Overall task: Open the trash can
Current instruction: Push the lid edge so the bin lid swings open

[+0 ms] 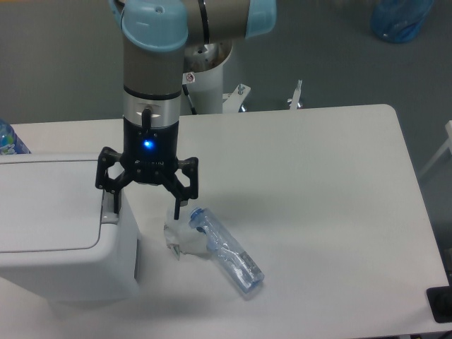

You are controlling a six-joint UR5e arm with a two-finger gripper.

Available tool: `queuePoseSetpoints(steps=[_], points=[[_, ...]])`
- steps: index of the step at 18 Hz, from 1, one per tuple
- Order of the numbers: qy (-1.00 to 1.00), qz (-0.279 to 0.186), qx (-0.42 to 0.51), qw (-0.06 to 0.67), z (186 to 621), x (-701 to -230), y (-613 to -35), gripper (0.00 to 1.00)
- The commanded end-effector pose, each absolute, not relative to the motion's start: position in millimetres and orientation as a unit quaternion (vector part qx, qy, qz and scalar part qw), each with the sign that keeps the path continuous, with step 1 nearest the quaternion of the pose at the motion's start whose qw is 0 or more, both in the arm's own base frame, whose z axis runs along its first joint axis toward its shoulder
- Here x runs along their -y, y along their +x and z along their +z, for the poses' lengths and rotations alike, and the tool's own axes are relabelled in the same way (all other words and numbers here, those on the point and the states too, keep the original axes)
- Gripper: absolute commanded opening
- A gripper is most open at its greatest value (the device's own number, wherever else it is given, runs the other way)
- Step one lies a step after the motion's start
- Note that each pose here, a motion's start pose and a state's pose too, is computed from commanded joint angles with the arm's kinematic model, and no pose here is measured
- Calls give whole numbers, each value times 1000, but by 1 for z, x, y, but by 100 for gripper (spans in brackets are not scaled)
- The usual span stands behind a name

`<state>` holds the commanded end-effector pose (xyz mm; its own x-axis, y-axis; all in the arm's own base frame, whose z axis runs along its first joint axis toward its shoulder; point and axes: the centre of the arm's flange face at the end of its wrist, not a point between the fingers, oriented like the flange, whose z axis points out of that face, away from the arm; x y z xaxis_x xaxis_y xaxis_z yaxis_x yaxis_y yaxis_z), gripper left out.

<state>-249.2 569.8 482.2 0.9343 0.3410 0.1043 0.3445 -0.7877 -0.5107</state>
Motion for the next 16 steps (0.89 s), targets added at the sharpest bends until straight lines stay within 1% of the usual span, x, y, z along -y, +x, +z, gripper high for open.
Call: queuePoseSetpoints(steps=[10,14,16], points=[[-946,-3,181,270,481,-572,-251,100],[-941,9,175,291,507,-574,-254,100],[-934,26,168,313,534,-578,-258,100]])
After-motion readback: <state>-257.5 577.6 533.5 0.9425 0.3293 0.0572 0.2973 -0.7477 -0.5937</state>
